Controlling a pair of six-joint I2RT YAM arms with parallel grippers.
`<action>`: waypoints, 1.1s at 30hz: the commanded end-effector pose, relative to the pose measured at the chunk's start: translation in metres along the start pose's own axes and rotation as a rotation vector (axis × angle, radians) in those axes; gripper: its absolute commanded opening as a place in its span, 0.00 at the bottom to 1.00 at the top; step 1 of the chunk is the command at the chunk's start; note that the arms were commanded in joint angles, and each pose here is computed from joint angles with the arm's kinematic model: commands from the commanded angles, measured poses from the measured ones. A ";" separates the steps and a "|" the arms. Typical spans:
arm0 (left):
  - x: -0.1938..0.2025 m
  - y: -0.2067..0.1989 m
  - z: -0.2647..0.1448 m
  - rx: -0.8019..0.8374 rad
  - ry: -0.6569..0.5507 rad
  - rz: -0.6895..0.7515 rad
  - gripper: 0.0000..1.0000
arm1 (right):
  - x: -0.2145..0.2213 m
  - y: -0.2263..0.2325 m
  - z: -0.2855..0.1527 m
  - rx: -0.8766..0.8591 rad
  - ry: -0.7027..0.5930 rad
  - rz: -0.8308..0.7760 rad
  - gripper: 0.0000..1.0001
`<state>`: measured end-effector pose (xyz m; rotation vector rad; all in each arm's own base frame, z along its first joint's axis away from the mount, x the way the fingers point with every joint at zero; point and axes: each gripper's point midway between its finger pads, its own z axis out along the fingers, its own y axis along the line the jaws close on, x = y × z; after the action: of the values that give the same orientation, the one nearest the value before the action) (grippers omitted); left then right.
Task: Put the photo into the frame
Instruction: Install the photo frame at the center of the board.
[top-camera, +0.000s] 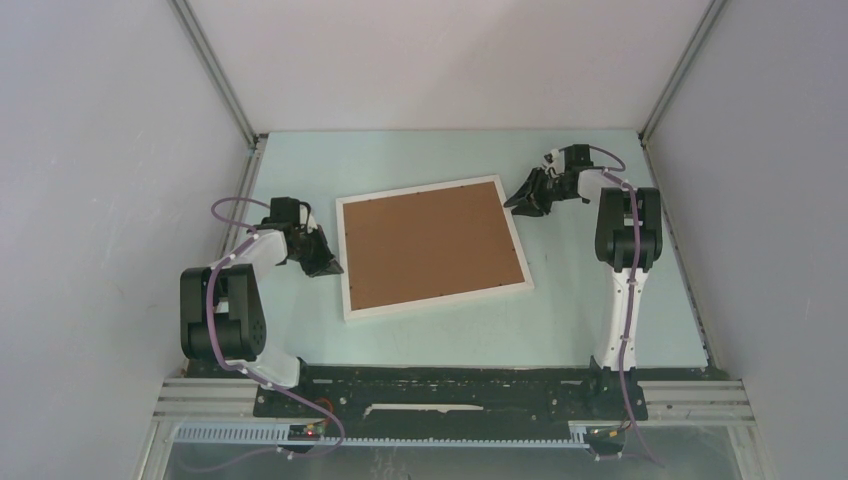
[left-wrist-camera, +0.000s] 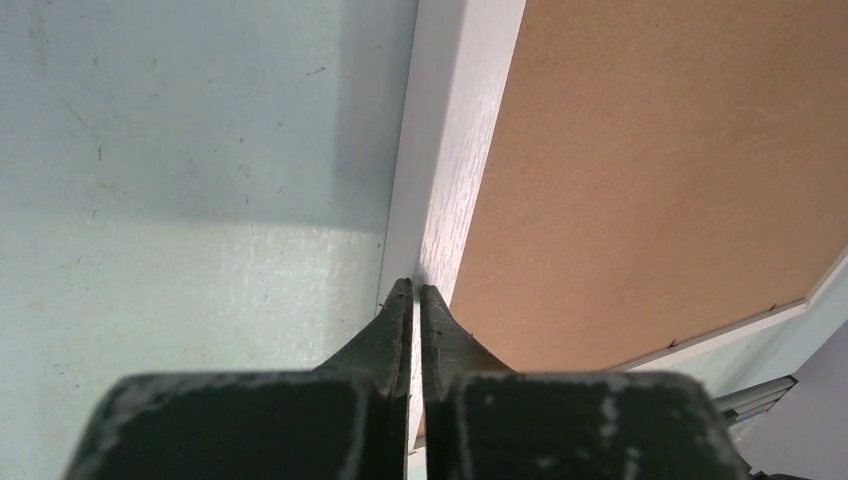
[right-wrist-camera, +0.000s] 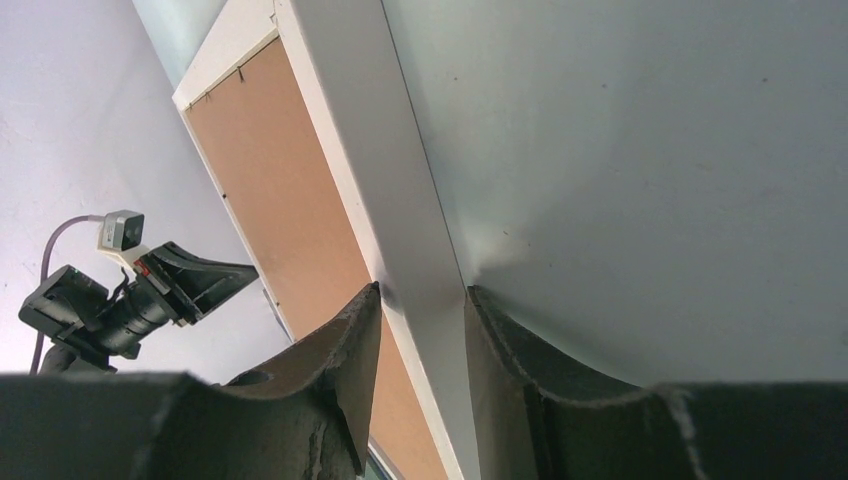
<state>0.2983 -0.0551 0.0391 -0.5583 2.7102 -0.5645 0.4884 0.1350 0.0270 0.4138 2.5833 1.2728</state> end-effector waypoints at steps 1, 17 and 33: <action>-0.001 -0.016 -0.007 0.061 -0.013 0.040 0.01 | 0.006 -0.004 -0.001 0.057 -0.002 -0.010 0.45; -0.001 -0.017 -0.007 0.068 -0.013 0.041 0.00 | 0.022 -0.001 0.022 0.136 0.050 -0.062 0.44; 0.000 -0.018 -0.006 0.071 -0.009 0.040 0.00 | 0.044 -0.006 0.032 0.360 0.098 -0.114 0.44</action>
<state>0.2974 -0.0551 0.0389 -0.5597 2.7138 -0.5632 0.4888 0.1494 0.0266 0.3251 2.7027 1.0018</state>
